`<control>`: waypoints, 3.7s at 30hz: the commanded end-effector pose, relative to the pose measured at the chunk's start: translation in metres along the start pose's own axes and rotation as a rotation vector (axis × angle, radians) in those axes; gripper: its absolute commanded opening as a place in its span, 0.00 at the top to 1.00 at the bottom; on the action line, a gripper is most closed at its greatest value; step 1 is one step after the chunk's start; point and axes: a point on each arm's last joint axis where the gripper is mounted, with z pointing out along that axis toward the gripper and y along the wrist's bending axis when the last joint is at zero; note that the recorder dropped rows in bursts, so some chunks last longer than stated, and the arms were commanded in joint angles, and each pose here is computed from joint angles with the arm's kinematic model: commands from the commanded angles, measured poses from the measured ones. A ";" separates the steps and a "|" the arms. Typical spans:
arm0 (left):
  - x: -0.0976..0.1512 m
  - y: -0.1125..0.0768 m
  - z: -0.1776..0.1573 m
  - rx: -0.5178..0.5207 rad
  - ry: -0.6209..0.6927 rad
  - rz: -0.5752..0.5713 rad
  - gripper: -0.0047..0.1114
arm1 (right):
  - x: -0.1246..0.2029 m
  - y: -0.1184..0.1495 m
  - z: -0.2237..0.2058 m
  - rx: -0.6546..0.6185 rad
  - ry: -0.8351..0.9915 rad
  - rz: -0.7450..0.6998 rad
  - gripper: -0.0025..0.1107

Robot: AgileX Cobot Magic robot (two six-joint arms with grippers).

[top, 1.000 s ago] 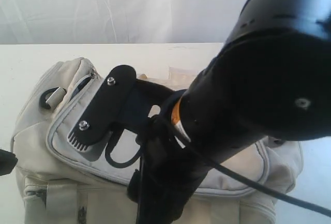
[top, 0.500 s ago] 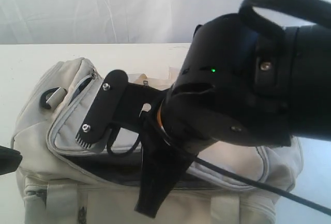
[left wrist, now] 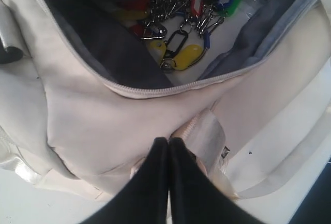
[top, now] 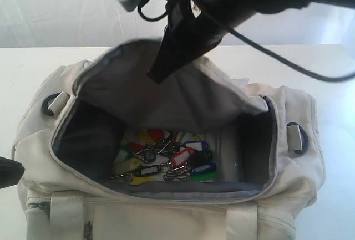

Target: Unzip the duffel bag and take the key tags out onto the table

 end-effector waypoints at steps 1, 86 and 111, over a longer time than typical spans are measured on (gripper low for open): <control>0.002 -0.004 0.000 0.035 0.005 -0.004 0.96 | -0.008 -0.037 0.038 0.074 0.024 -0.007 0.98; -0.107 0.128 0.081 -0.049 0.548 -0.375 0.31 | 0.145 -0.031 -0.088 -0.010 0.004 0.512 0.98; -0.057 0.184 0.047 -0.296 0.793 -0.565 0.96 | 0.144 -0.030 -0.088 -0.025 -0.001 0.515 0.98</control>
